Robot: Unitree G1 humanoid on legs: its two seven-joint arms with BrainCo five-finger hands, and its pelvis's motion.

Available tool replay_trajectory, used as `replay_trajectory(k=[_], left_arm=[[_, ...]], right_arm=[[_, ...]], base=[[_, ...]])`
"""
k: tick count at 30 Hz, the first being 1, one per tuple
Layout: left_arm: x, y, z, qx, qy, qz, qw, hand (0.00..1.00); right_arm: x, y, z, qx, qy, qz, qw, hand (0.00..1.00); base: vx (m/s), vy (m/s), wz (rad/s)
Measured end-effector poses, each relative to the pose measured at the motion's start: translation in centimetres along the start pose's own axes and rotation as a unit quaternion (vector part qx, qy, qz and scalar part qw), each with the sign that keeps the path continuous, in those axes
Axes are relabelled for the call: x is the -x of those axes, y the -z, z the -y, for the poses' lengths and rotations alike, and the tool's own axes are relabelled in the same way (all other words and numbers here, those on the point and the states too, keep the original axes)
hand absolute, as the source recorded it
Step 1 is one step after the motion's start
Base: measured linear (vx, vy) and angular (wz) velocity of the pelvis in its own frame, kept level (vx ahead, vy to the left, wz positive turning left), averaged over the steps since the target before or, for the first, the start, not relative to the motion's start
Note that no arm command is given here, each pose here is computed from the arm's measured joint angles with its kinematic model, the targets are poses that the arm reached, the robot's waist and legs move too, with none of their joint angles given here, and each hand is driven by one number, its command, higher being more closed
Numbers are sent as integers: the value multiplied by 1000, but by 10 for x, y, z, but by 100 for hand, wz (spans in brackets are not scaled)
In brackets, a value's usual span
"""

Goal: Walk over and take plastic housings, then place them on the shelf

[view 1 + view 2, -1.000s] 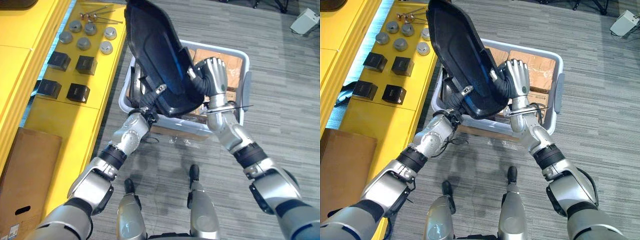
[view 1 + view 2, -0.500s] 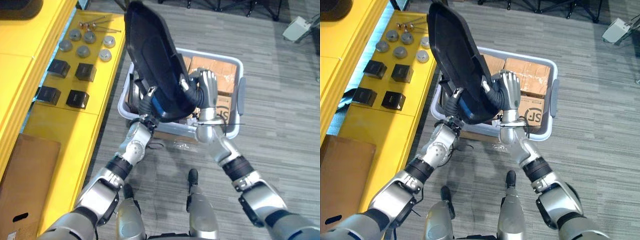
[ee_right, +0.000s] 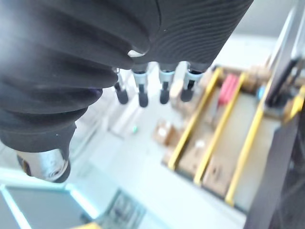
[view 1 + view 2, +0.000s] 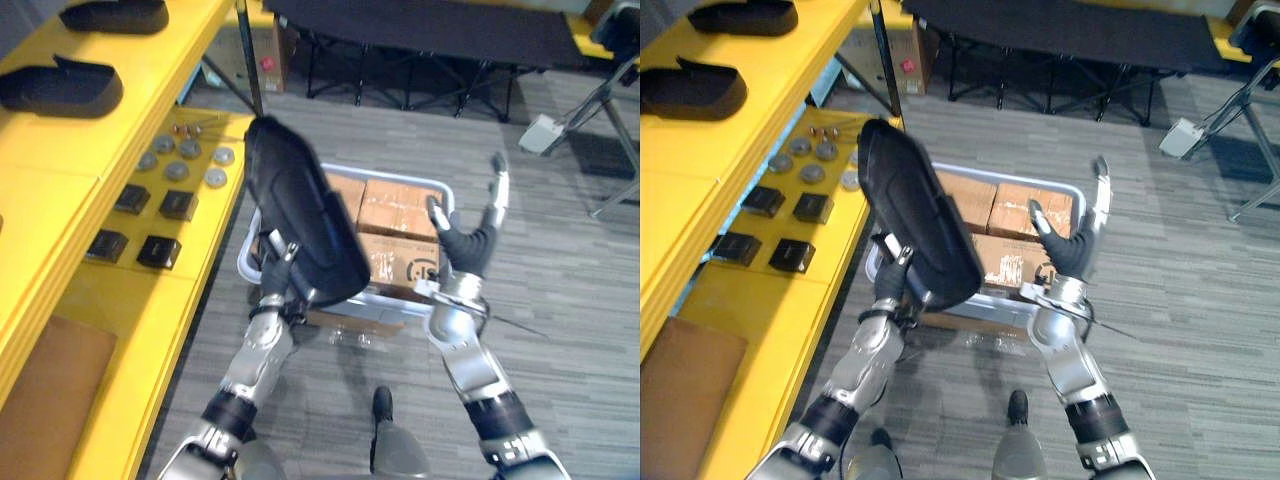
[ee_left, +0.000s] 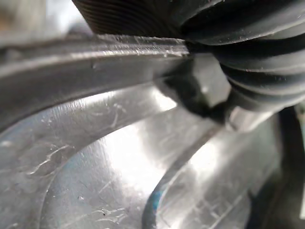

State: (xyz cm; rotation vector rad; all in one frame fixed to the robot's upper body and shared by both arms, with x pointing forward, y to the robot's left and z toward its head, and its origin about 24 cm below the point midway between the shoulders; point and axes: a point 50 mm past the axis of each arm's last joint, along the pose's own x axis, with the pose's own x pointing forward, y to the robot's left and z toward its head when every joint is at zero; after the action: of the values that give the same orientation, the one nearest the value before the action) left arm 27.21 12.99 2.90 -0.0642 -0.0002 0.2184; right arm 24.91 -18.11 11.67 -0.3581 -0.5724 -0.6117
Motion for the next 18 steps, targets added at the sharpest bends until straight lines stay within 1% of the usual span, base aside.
replay_trajectory(k=[2,4,5,7,8,9,10,12,14,15,18], left_arm=[[7,-8,-9,-48,-33,42,997,100],[15,-15,-20,-78,-69,79,991,100],[16,-18,-23,-82,-80,89,989,100],[23,-27,-35,-67,-116,118,984,100],[27,-32,-39,-55,-128,133,981,100],[29,-35,-40,-45,-130,141,980,100],[38,-43,-41,-15,-126,159,979,100],[49,-50,-41,28,-116,174,977,100],[56,-54,-41,53,-105,183,976,100],[58,-54,-42,63,-102,183,976,100],[61,-51,-45,69,-104,173,977,100]], right_arm=[[9,13,18,14,15,-36,999,0],[22,31,40,30,25,-94,995,0],[26,36,46,34,30,-111,993,0],[40,51,63,38,34,-170,984,0],[53,58,71,38,32,-208,977,0],[60,61,73,37,27,-226,973,0],[78,67,78,19,23,-274,961,0],[98,71,79,-4,19,-323,946,0],[112,74,78,-28,19,-358,933,0],[117,77,76,-47,19,-379,924,0],[120,79,74,-71,10,-391,918,0]], base=[[0,0,0],[10,15,-6],[23,12,-13],[3,12,-12],[-12,10,-4],[5,14,-8],[8,10,-10],[-6,15,-9],[-11,14,-5],[-6,8,-4],[-2,4,2]])
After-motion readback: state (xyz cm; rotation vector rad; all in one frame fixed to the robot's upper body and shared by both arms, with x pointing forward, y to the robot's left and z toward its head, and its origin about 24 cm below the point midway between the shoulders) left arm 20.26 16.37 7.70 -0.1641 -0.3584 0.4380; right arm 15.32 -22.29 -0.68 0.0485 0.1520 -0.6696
